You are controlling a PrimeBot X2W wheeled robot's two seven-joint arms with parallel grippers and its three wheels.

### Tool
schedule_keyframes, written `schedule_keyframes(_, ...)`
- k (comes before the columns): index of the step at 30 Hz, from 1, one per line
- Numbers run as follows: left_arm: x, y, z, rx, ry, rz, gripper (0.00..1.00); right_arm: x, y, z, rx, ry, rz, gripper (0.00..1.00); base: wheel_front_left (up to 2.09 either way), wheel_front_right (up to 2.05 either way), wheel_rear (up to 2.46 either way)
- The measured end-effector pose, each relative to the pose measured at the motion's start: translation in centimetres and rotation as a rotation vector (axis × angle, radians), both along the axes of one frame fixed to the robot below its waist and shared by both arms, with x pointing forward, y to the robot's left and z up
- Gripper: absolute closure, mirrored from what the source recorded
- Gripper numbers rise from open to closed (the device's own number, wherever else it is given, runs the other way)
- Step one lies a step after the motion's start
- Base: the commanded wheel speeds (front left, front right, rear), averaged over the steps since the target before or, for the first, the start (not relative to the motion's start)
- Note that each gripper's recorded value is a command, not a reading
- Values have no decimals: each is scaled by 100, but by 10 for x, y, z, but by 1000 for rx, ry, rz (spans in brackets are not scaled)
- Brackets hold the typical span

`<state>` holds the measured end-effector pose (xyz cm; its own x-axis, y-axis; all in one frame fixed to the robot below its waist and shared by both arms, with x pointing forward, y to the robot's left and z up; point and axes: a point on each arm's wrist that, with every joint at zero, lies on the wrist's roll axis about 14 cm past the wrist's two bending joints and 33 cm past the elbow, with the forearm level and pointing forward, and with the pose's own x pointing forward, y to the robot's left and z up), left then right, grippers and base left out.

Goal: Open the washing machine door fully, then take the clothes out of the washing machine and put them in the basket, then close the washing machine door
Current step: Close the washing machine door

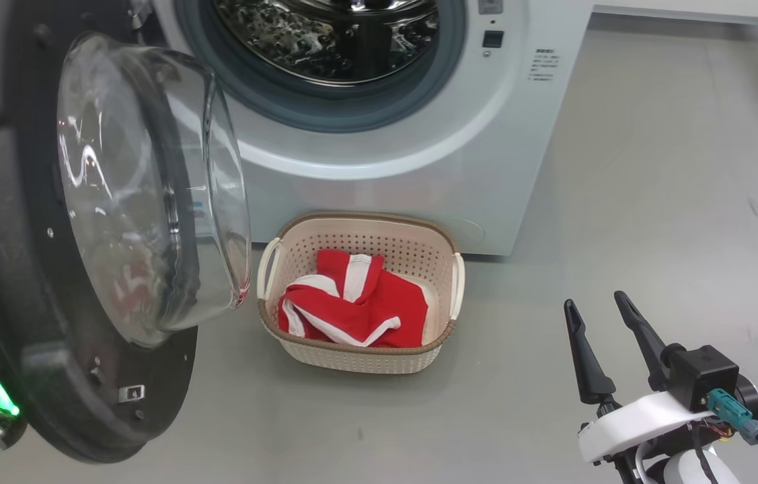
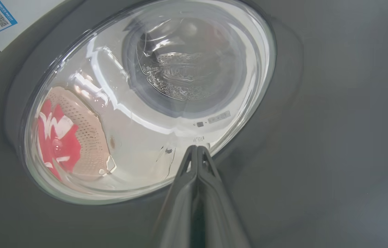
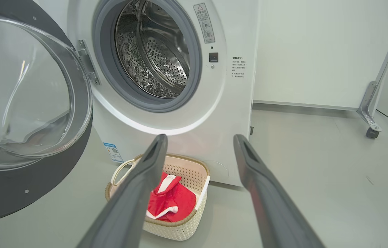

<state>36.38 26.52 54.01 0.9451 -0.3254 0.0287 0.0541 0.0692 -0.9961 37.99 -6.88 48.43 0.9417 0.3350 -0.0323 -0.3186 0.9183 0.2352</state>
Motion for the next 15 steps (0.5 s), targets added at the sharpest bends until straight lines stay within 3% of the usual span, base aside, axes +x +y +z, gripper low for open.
schedule_keyframes(15, 21, -68, 5, -53, -46, -154, 100, -15, -38, 3, 4, -6, -124, 0, 0, 0, 0)
